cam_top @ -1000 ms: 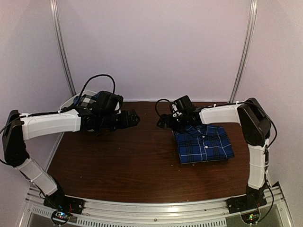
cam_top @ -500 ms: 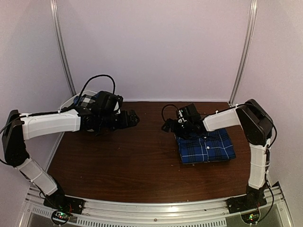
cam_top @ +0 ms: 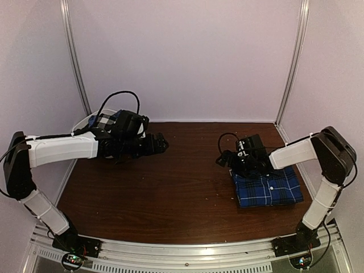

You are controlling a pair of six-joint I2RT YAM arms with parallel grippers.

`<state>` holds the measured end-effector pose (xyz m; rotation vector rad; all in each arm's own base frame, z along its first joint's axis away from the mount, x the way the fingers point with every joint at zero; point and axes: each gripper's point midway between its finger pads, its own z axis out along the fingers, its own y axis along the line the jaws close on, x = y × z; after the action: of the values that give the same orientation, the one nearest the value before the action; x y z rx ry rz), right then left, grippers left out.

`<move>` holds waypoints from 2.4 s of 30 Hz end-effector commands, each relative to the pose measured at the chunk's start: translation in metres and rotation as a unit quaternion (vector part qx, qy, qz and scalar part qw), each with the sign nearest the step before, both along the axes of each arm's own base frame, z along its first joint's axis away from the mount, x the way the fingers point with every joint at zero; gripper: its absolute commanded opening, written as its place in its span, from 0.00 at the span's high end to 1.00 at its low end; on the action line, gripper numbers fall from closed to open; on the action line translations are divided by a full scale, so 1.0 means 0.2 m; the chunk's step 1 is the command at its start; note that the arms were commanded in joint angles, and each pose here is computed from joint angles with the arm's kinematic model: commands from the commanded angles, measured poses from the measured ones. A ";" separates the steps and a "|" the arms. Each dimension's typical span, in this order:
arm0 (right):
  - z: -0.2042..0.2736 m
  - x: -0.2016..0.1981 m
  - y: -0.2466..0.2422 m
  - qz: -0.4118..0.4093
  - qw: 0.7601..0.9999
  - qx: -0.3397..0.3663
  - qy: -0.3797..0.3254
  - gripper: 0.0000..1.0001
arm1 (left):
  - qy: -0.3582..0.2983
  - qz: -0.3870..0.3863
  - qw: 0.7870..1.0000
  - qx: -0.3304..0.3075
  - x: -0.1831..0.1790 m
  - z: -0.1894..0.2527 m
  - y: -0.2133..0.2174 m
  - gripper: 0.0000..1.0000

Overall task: Fold and stack the long sleeve shirts
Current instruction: Move the square-folded shirt to the corner of the board, then reset both arms

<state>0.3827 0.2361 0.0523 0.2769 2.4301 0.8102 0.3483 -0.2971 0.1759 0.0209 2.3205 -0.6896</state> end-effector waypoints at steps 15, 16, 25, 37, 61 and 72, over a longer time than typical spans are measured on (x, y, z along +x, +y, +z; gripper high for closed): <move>-0.10 -0.46 -0.53 -0.101 0.993 -0.034 0.052 0.00 | -0.002 -0.009 1.000 -0.020 0.04 0.02 -0.05 0.02; -0.10 -0.47 -0.55 -0.104 0.993 -0.036 0.052 0.00 | -0.002 -0.009 1.000 -0.021 0.04 0.02 -0.05 0.02; 0.00 -0.45 -0.54 -0.094 0.994 -0.037 0.032 0.00 | -0.008 -0.006 1.000 -0.021 0.04 0.04 -0.04 0.02; 0.30 -0.29 -0.45 -0.064 0.997 -0.032 -0.041 0.00 | -0.031 0.005 0.999 -0.012 0.05 0.11 -0.01 0.02; 1.19 -0.09 0.08 0.027 0.968 0.008 -0.250 0.00 | -0.139 0.016 0.990 0.011 0.05 0.45 0.12 0.02; 1.49 -0.18 0.13 0.040 0.946 0.043 -0.319 0.00 | -0.186 0.009 0.982 0.002 0.00 0.60 0.17 0.02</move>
<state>0.3528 0.2668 0.3120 -0.0476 1.9155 0.8715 0.3454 -0.2670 0.2684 0.1099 2.0573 -0.6064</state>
